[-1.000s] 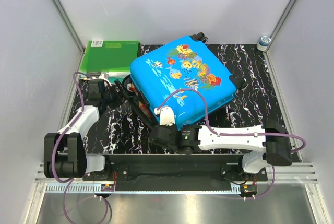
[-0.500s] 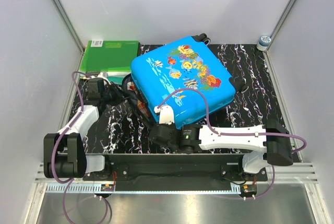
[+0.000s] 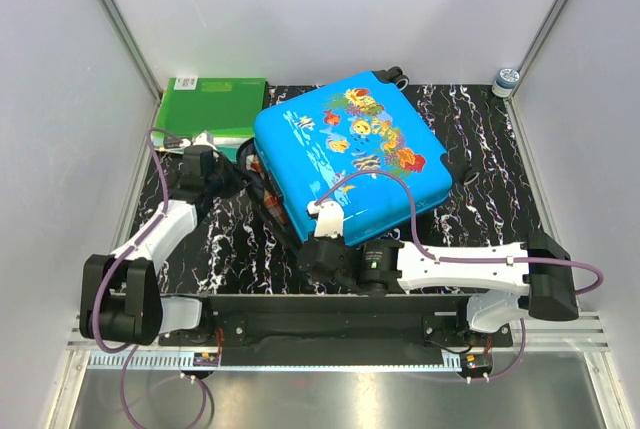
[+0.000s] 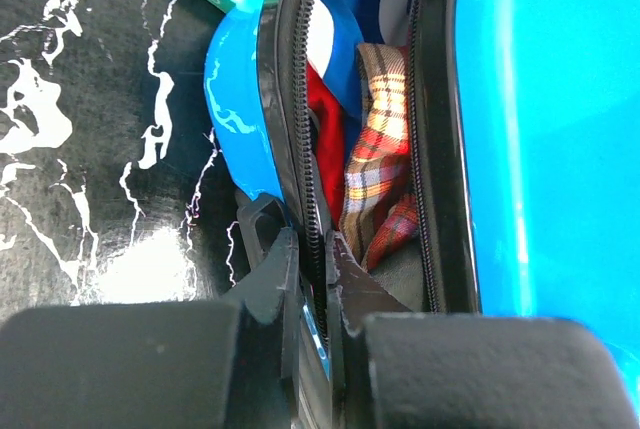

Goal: Pack the luggage
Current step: Zip the luggage at the center of the board.

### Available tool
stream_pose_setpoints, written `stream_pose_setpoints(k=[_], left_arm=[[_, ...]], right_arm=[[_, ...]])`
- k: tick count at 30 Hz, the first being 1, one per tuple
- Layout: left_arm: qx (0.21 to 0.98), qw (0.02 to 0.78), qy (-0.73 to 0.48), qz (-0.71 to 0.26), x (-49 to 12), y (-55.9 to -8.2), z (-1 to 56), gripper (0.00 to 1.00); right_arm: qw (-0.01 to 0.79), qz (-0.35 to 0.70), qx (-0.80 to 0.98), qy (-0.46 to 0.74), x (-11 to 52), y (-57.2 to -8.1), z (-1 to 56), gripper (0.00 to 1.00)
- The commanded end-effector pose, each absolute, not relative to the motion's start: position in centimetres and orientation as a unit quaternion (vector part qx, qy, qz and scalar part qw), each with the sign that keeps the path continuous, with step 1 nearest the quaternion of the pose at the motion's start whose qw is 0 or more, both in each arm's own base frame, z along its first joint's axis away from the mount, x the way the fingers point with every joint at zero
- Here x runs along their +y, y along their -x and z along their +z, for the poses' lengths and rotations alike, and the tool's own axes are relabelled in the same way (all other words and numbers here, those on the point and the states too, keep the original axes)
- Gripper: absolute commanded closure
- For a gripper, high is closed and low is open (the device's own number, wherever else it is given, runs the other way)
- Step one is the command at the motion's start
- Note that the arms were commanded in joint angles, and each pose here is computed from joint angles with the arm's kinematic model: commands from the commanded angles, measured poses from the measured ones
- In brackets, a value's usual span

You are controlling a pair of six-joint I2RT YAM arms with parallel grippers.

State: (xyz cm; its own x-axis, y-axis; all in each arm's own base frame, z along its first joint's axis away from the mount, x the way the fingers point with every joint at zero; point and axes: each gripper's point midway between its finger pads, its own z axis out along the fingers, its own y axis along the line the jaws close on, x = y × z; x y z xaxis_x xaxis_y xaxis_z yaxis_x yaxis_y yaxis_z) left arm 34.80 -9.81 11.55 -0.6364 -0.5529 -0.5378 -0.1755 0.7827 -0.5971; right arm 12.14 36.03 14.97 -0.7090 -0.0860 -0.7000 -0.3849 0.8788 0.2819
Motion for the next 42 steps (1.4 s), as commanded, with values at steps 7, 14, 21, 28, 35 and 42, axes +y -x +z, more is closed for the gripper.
stream_pose_setpoints(k=[7, 14, 21, 28, 35, 42], left_arm=[[0.868, 0.357, 0.132, -0.318, -16.2, -32.2, 12.7, 1.00], [0.861, 0.363, 0.129, -0.331, -17.8, -31.0, 13.2, 1.00], [0.854, 0.373, 0.131, -0.338, -18.5, -30.4, 13.8, 1.00], [0.853, 0.370, 0.123, -0.346, -19.1, -29.2, 13.6, 1.00], [0.844, 0.379, 0.119, -0.360, -19.4, -28.3, 14.1, 1.00], [0.839, 0.377, 0.110, -0.376, -20.0, -27.3, 14.3, 1.00]], right_arm=[[0.368, 0.274, 0.884, 0.093, 36.8, -11.9, 18.5, 1.00], [0.355, 0.276, 0.890, 0.082, 36.0, -11.4, 17.4, 1.00], [0.357, 0.281, 0.887, 0.085, 37.0, -10.5, 17.4, 1.00], [0.373, 0.285, 0.880, 0.069, 37.8, -10.5, 17.3, 1.00], [0.382, 0.299, 0.871, 0.075, 39.8, -10.4, 18.5, 1.00], [0.393, 0.292, 0.868, 0.079, 40.4, -10.8, 18.6, 1.00]])
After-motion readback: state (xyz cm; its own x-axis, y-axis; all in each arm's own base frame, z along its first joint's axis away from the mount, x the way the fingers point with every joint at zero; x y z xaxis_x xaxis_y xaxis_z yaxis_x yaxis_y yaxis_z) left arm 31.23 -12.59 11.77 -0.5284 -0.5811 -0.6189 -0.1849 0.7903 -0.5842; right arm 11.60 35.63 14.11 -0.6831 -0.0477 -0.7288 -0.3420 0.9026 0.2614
